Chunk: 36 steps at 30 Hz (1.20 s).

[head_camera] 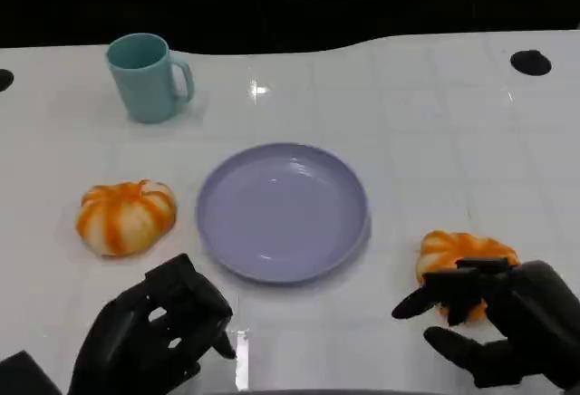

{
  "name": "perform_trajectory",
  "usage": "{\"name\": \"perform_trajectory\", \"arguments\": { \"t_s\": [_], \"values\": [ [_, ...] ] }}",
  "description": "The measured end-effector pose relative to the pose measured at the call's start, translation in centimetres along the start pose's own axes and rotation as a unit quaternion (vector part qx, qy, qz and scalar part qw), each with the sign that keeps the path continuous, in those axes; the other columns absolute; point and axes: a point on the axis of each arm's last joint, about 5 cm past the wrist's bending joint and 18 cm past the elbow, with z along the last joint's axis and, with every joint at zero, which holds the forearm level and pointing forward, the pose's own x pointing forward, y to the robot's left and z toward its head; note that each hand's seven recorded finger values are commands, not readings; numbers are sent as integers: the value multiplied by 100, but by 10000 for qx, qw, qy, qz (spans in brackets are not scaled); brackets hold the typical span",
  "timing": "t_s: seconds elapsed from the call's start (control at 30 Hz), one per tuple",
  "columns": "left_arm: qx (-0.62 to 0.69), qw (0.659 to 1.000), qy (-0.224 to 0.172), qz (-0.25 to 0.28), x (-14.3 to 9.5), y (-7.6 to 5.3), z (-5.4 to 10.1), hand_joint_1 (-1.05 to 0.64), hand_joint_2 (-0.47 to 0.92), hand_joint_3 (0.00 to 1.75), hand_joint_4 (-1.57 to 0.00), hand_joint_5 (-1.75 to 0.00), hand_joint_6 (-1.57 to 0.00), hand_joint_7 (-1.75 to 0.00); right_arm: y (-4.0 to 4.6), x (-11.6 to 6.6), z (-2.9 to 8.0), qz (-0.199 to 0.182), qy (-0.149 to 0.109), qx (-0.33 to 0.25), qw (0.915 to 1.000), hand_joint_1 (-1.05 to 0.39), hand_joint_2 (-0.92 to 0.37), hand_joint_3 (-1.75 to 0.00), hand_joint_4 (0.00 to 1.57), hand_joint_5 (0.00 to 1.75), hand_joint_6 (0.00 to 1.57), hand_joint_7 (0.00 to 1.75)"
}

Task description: Grasp the bread from the table and place it into the plate.

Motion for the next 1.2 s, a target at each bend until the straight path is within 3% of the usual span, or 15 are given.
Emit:
{"name": "perform_trajectory", "arguments": {
  "t_s": [0.07, 0.1, 0.2, 0.33, 0.57, 0.9, 1.2],
  "values": [
    [11, 10000, 2, 14, -4, 8, 3, -57, 92, 31, -62, -175, -59, -143, -79, 11, 15, 80, 79, -273, 9996, -31, -79, -20, 69, 64, 82, 8],
    [14, 10000, 1, 21, -5, 12, 4, -57, 92, 31, -62, -175, -59, -143, -109, 13, 24, 145, 121, -381, 9991, -33, -83, -11, 68, 48, 79, 4],
    [14, 10000, 5, 27, -6, 14, 5, -57, 92, 31, -62, -175, -59, -143, -214, 23, 70, 437, 212, -835, 9953, -39, -86, -3, 63, 28, 70, 0],
    [12, 10000, 12, 30, -6, 15, 5, -58, 92, 31, -62, -175, -59, -143, -340, 31, 139, 764, 301, -1708, 9819, -46, -87, -1, 52, 18, 58, 0],
    [12, 10000, 24, 26, -5, 14, 4, -59, 92, 31, -61, -175, -59, -142, -425, 30, 261, 1074, 658, -2640, 9563, -51, -85, 0, 35, 7, 35, 0],
    [-18, 10000, 67, 18, 0, 11, 2, -59, 92, 30, -61, -175, -60, -141, -342, 82, 284, 1191, 1072, -3009, 9401, -58, -82, 0, 30, 4, 28, 0],
    [-35, 10000, 56, 17, 9, 4, 1, -58, 92, 30, -61, -175, -60, -141, -201, 222, 113, 1444, 1410, -3076, 9299, -58, -82, 0, 33, 6, 28, 1]
  ]
}}
